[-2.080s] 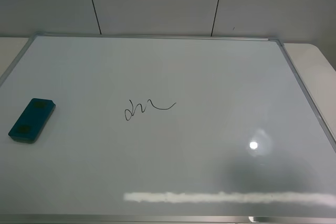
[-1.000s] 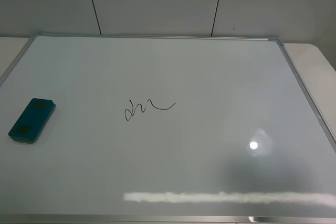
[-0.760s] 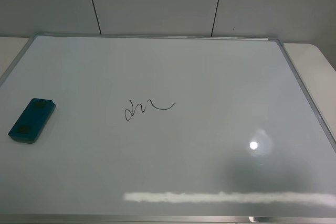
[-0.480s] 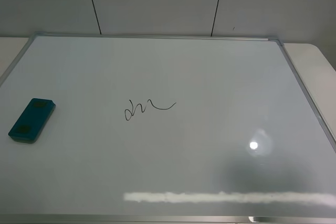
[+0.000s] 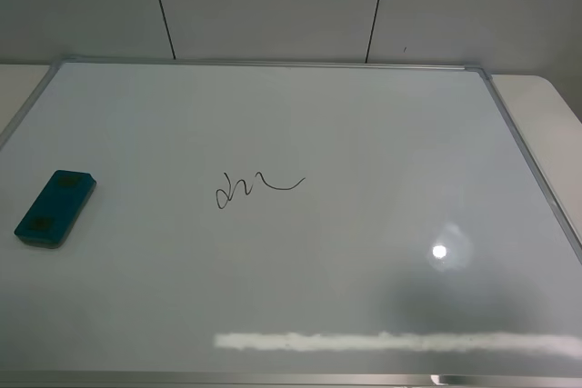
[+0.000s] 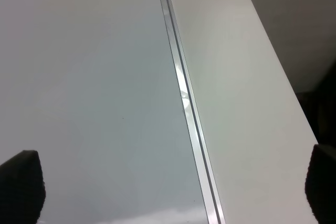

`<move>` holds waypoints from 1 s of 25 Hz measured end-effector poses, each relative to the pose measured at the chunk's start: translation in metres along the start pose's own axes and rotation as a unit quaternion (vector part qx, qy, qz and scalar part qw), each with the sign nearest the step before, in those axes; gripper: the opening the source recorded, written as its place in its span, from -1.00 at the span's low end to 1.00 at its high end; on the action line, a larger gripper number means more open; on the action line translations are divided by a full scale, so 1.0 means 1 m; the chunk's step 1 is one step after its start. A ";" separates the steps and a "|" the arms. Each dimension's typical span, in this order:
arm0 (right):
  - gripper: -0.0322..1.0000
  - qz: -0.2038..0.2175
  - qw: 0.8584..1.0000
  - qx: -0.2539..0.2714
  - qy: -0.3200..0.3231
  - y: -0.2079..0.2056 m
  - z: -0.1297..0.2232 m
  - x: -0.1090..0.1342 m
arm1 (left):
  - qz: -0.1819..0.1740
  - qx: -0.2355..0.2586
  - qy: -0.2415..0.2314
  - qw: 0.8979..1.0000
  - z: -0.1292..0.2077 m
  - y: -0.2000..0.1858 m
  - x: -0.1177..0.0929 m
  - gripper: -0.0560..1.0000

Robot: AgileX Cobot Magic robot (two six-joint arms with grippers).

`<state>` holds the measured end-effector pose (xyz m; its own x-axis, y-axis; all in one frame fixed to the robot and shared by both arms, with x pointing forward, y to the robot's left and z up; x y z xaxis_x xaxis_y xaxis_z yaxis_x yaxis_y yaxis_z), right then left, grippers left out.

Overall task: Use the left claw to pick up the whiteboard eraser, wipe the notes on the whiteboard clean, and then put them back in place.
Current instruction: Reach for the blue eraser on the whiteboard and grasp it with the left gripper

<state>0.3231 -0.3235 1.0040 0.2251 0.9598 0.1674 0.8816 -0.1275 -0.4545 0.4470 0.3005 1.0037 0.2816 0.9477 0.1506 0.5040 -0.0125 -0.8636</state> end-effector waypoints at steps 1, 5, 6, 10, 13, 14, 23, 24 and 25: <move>0.98 0.000 1.000 0.000 0.000 0.000 0.000 0.000 | 0.005 0.012 0.012 1.000 -0.003 0.005 -0.002 0.99; 0.98 0.000 1.000 0.000 0.000 0.000 0.000 0.000 | 0.028 0.064 0.040 0.997 -0.014 0.034 -0.009 0.99; 0.98 0.000 1.000 0.000 0.000 0.000 0.000 0.000 | 0.034 0.079 0.042 0.995 -0.015 0.042 -0.009 0.99; 0.98 0.000 1.000 0.000 0.000 0.000 0.000 0.000 | 0.053 0.145 0.046 0.987 -0.009 0.075 -0.012 0.99; 0.98 0.000 1.000 0.000 0.000 0.000 0.000 0.000 | 0.062 0.178 0.041 0.981 -0.004 0.096 -0.013 0.99; 0.98 0.000 1.000 0.000 0.000 0.000 0.000 0.000 | 0.064 0.185 0.037 0.980 -0.003 0.103 -0.014 0.99; 0.98 0.000 1.000 0.000 0.000 0.000 0.000 0.000 | 0.055 0.164 0.027 0.985 -0.017 0.151 -0.011 0.99; 0.98 0.000 1.000 0.000 0.000 0.000 0.000 0.000 | 0.055 0.166 0.028 0.984 -0.016 0.154 -0.011 0.99; 0.98 0.000 1.000 0.000 0.000 0.000 0.000 0.000 | 0.055 0.167 0.028 0.984 -0.016 0.156 -0.011 0.99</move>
<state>0.3231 -0.3235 1.0040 0.2251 0.9598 0.1674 0.8816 -0.1275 -0.4545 0.5358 0.2828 0.8749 0.3693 0.9270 0.0652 0.1744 -0.0002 -0.9847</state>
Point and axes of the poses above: a point on each arm's last joint axis where the gripper is mounted, y pointing out along that axis toward the gripper, x along the wrist's bending axis when the last joint is at zero, z = x × y, the point moved 10 cm from there along y, pointing out along that axis toward the gripper, and after that the axes turned 15 degrees about y, right-handed, at the moved point
